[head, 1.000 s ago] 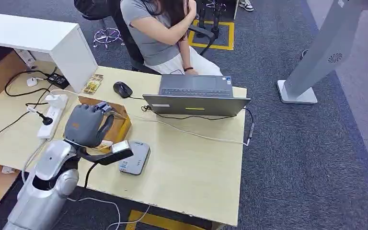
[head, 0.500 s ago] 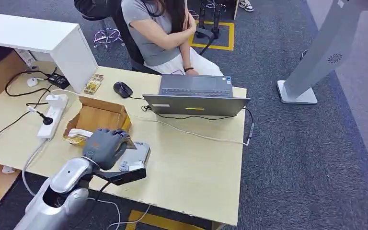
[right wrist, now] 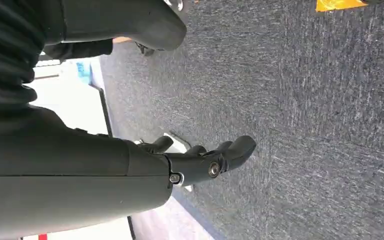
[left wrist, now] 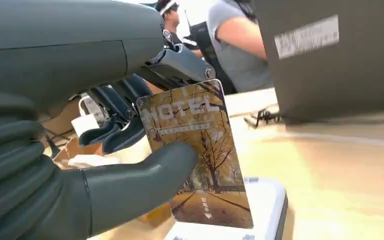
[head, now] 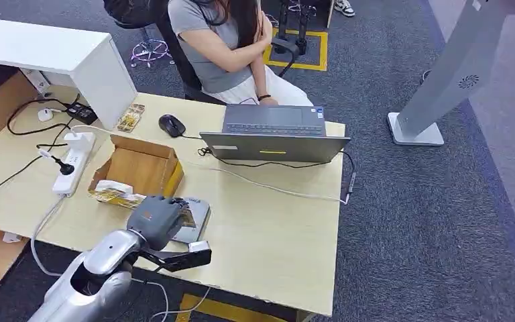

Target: Pass the card to the sensor for recognition and then transmit it.

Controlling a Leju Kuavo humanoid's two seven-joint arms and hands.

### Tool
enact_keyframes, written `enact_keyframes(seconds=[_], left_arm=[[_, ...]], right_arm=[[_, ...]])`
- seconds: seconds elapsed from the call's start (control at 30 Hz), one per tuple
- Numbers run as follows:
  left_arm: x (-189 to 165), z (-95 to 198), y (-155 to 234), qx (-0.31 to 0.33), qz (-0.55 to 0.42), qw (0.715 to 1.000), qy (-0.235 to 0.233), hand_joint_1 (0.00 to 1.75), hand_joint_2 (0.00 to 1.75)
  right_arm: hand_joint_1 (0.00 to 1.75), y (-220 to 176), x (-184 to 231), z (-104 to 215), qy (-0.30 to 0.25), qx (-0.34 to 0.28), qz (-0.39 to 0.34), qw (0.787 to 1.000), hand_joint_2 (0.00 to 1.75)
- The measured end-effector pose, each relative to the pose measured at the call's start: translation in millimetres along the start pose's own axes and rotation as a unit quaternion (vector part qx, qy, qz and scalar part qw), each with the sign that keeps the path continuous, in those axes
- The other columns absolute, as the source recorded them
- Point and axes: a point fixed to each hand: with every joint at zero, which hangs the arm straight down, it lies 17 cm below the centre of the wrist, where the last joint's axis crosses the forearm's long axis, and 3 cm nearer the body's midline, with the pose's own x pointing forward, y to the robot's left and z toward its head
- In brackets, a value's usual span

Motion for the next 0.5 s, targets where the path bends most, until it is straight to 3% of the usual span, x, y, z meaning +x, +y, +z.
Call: enact_keyframes(seconds=[0.5], left_arm=[[-15,-2,-29,-0.031,-0.004,0.999,0.033,1.75,1.75]], right_arm=[[0.0,-2,-3,-1,0.0,-0.002,0.002,1.0,1.75]])
